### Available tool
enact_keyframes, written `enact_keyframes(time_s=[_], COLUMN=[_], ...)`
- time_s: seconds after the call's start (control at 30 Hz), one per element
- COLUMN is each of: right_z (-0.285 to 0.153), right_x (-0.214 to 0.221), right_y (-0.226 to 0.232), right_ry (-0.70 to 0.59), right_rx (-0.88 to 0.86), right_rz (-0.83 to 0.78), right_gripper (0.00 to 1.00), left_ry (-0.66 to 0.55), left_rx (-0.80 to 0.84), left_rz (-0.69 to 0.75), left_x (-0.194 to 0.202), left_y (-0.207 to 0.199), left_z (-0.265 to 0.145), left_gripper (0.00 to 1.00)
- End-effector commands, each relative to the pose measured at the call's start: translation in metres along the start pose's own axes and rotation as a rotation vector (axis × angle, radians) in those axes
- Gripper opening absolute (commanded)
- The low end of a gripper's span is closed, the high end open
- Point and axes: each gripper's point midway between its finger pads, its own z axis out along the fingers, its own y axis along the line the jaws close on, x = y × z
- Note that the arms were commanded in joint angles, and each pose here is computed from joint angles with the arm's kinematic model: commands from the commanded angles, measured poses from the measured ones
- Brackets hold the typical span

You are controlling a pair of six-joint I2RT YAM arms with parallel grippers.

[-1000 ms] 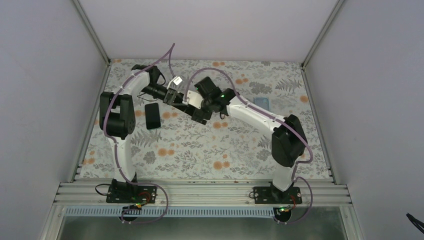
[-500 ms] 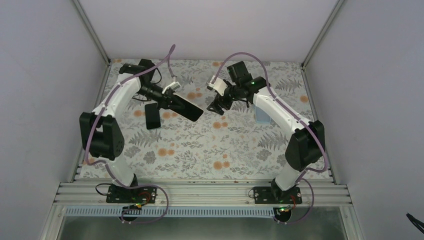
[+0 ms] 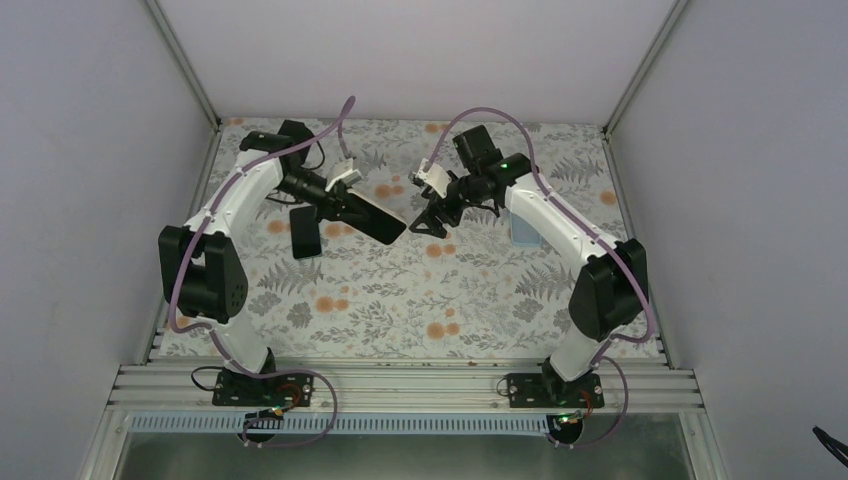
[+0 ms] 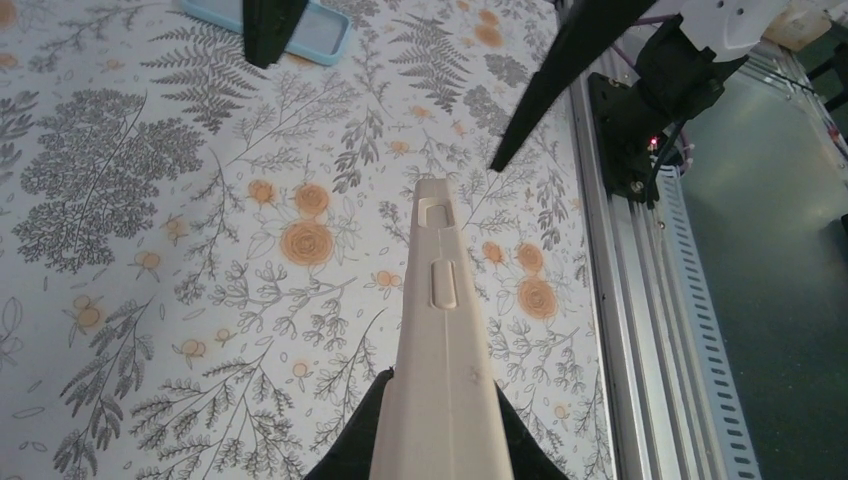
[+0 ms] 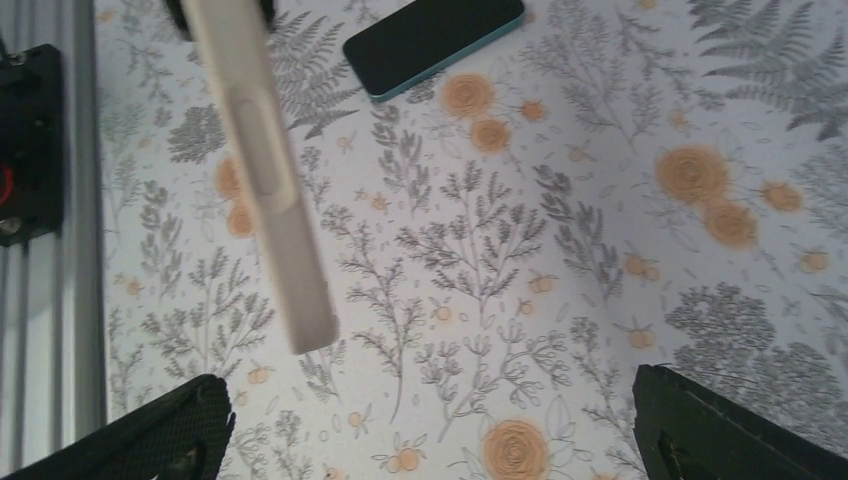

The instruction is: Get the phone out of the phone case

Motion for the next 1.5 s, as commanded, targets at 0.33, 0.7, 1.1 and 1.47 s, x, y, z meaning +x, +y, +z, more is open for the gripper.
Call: enact_keyframes(time_s=[0.33,0.7,1.1,1.47], right_z=[0.002,0.009,0.013,0.018], right_x=[-0.006,-0.005,-0.005,-0.013], right_y=[-0.01,-0.015,-0.034,-0.062], right_ry=[-0.008,0.002,0.014,0.024], right_rx=[0.008,0.002,0.069,0.161], right_rz=[-0.001,0.005,0.016,0.004], right_gripper=[0.93,0.93,0.91,0.87], left_ry=[-0.073,-0.075,-0.105,-0.128], left_rx=[0.013,0.015,0.055,0.08], left_rz=[0.079,0.083,0.097,0.11], left_x=[-0.024,-0.027,-0.036,-0.038], left_y=[-0.008,-0.011,-0.023,-0.033], left_z=[-0.005,-0.006,-0.009,-0.009], left_gripper=[0.02,0.02,0.02,0.02])
